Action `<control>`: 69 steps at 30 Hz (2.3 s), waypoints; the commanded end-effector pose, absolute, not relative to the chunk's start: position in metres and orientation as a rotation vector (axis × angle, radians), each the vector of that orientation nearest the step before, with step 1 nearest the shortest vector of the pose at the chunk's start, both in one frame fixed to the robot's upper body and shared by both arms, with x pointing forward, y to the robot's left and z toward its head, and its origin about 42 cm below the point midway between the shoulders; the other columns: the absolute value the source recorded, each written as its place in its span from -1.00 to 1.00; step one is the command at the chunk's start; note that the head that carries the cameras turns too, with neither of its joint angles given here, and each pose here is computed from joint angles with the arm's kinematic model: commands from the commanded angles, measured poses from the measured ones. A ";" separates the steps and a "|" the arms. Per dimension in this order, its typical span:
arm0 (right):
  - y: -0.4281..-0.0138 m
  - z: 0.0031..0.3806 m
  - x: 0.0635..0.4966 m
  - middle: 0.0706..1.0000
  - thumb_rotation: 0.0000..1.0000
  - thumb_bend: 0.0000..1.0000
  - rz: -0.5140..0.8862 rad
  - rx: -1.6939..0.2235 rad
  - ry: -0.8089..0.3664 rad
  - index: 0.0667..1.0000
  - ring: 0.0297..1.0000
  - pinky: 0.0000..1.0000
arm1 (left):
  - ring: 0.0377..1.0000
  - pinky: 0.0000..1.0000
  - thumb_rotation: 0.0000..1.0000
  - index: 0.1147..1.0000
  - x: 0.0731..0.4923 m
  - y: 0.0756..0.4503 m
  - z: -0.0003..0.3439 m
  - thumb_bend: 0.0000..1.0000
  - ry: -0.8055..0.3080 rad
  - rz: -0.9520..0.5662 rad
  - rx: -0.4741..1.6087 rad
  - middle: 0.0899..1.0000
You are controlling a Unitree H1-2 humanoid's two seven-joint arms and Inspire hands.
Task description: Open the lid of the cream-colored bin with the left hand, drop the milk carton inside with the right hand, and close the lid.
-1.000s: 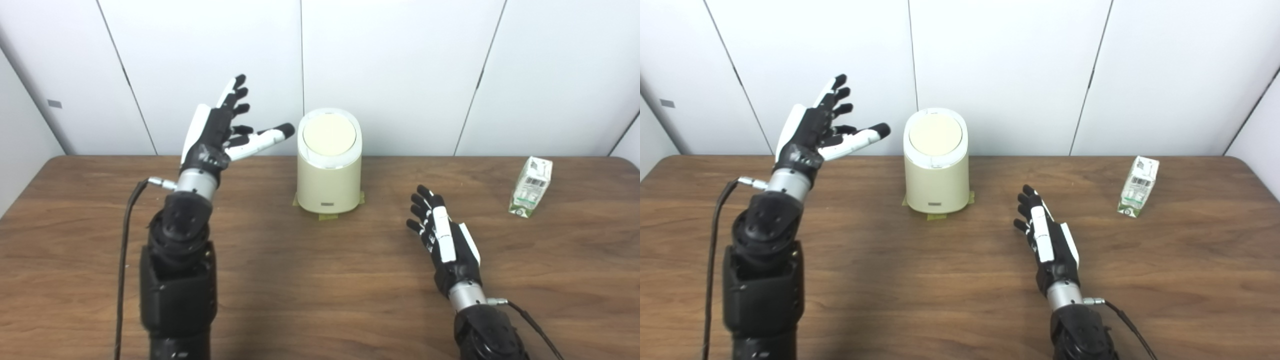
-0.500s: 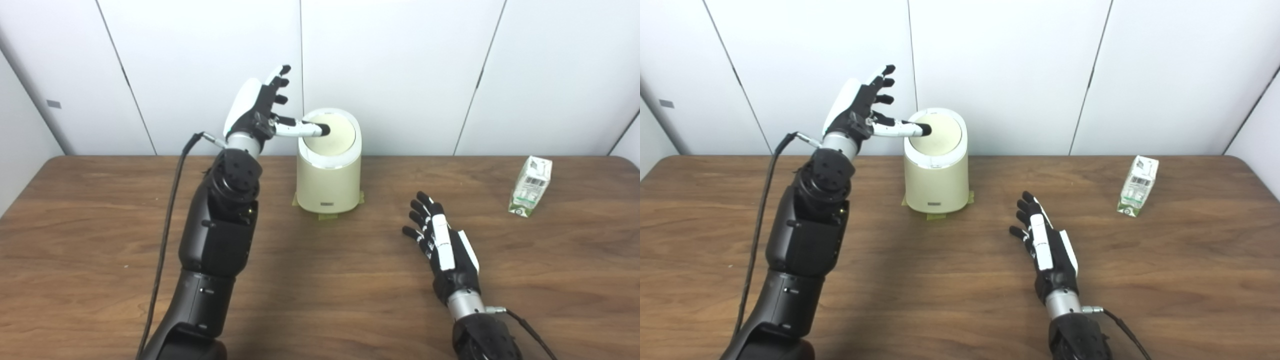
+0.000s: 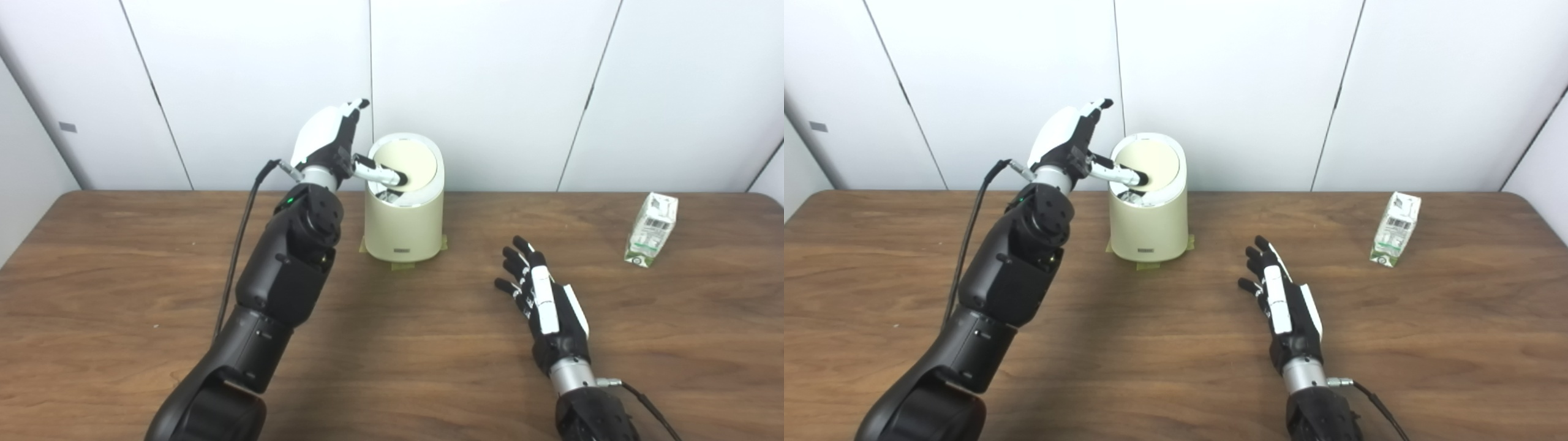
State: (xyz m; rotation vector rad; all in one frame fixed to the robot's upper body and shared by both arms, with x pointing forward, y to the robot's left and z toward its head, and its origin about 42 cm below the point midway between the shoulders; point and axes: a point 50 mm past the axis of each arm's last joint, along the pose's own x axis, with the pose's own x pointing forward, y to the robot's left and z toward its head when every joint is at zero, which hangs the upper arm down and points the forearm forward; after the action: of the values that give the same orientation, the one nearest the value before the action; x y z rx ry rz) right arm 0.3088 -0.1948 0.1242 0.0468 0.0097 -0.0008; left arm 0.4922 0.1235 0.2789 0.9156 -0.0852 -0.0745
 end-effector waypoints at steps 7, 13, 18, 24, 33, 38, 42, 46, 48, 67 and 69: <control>-0.189 0.139 0.314 0.81 1.00 0.13 0.010 0.064 -0.056 0.86 0.83 0.67 | 0.79 0.41 -0.77 0.92 0.507 0.116 0.317 0.85 -0.231 -0.034 0.971 0.95; -0.190 0.141 0.313 0.81 1.00 0.14 0.009 0.069 -0.060 0.87 0.83 0.69 | 0.79 0.42 -0.83 0.90 0.508 0.118 0.313 0.88 -0.276 -0.032 1.045 0.95; -0.191 0.142 0.314 0.81 1.00 0.16 0.012 0.076 -0.061 0.87 0.83 0.67 | 0.78 0.52 -0.95 0.91 0.506 0.119 0.310 0.91 -0.301 -0.039 1.162 0.93; -0.192 0.145 0.314 0.82 1.00 0.18 0.020 0.098 -0.068 0.88 0.84 0.67 | 0.79 0.57 -1.00 0.92 0.508 0.121 0.301 0.96 -0.302 -0.060 1.302 0.93; -0.193 0.148 0.316 0.83 1.00 0.18 0.029 0.119 -0.073 0.89 0.85 0.68 | 0.79 0.51 -1.00 0.93 0.510 0.119 0.285 1.00 -0.291 -0.101 1.469 0.94; -0.194 0.149 0.317 0.83 1.00 0.18 0.031 0.120 -0.075 0.90 0.85 0.68 | 0.80 0.54 -1.00 0.94 0.510 0.120 0.285 0.99 -0.262 -0.120 1.440 0.94; -0.194 0.149 0.317 0.84 1.00 0.18 0.032 0.119 -0.076 0.90 0.86 0.68 | 0.71 0.48 -0.89 0.88 0.507 0.124 0.306 0.86 -0.253 -0.073 1.223 0.87; -0.197 0.148 0.319 0.84 1.00 0.19 0.028 0.134 -0.086 0.89 0.87 0.73 | 0.50 0.19 -0.53 0.63 0.494 0.131 0.326 0.49 -0.314 0.048 0.914 0.66; -0.200 0.148 0.321 0.84 1.00 0.20 0.025 0.141 -0.091 0.88 0.87 0.73 | 0.40 0.09 -0.39 0.57 0.487 0.137 0.332 0.32 -0.350 0.096 0.819 0.59; -0.224 0.166 0.326 0.81 0.11 0.19 -0.003 0.082 -0.115 0.78 0.76 0.54 | 0.53 0.43 0.74 0.65 0.390 0.201 0.274 -0.20 -0.291 0.067 0.339 0.58; -0.227 0.170 0.327 0.79 -0.07 0.24 -0.019 0.070 -0.117 0.77 0.71 0.47 | 0.57 0.46 0.77 0.68 0.380 0.207 0.259 -0.19 -0.253 0.074 0.302 0.61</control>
State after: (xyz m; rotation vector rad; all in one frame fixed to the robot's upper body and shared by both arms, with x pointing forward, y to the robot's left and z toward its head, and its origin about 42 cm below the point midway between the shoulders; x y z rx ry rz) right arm 0.3172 -0.2264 0.1432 0.0782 -0.0189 -0.0203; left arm 0.3829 0.2076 0.2417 0.3239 -0.1680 0.0766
